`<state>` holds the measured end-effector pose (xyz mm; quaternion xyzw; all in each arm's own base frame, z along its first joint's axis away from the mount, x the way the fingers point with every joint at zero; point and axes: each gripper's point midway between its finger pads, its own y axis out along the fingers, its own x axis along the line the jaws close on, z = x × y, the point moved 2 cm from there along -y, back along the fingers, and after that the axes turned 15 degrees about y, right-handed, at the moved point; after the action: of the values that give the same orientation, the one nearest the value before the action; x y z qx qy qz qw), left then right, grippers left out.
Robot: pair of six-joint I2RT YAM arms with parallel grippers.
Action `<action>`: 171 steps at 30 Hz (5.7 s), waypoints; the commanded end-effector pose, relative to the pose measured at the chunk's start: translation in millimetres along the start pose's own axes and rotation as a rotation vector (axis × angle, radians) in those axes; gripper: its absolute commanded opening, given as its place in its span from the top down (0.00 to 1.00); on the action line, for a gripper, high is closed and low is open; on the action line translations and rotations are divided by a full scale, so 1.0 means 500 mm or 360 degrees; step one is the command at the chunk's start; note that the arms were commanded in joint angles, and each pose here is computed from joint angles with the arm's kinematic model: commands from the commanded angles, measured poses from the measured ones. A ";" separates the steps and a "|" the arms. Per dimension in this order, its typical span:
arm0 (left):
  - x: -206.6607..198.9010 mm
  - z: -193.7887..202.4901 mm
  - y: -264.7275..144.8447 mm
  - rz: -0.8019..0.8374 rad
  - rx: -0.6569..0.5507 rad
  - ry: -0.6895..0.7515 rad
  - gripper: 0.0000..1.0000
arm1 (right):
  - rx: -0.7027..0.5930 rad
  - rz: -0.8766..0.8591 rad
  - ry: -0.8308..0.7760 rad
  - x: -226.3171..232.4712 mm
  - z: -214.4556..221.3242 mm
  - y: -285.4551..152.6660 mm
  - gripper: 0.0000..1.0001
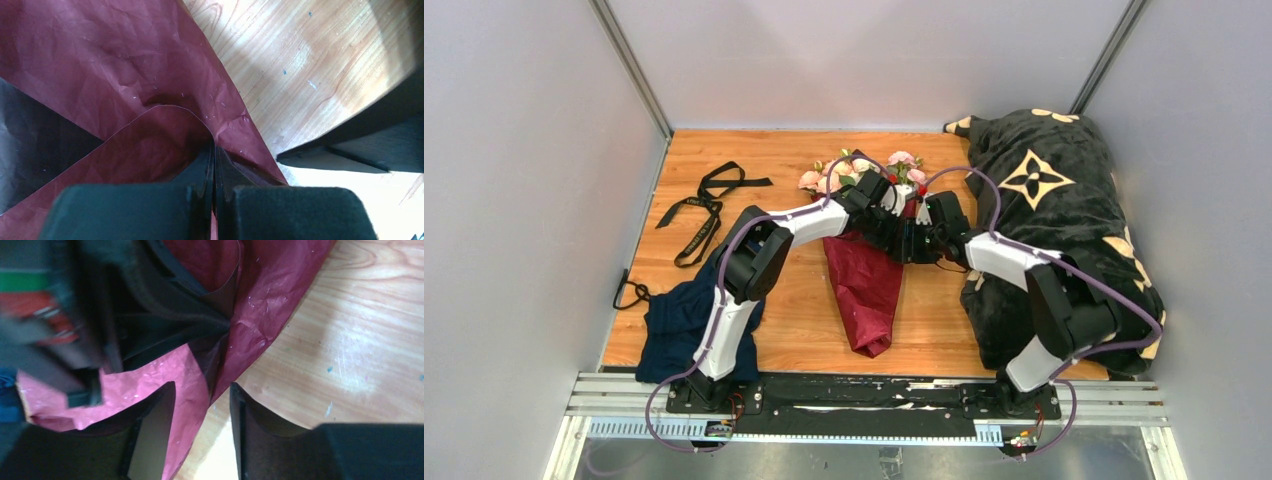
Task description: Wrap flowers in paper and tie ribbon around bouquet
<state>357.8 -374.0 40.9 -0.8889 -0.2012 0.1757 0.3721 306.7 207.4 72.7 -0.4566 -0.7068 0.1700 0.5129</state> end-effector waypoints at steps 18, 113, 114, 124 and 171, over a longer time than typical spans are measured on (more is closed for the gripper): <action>-0.130 -0.112 -0.248 0.0288 -0.0164 0.0488 0.21 | 0.0071 -0.0007 0.0114 -0.064 0.047 0.031 1.00; -0.316 0.429 -0.170 0.0470 0.0999 0.1879 0.73 | 0.0083 0.0255 0.0086 -0.117 -0.015 0.058 0.38; -0.315 0.431 -0.170 0.0469 0.1004 0.1885 0.72 | 0.0112 0.0189 0.0109 -0.111 -0.010 0.064 0.38; -0.300 0.441 -0.175 0.0443 0.1042 0.1933 0.72 | 0.0359 -0.0582 0.0277 -0.015 0.074 0.085 0.34; 0.636 0.363 -0.590 -0.0945 0.0812 -0.0392 0.54 | 0.0246 -0.0305 0.0075 -0.034 0.054 0.070 1.00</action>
<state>481.4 81.3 86.5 -0.6454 -0.4435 0.2023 0.5881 303.1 220.4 38.6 -0.3400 -0.7274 0.1367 0.5801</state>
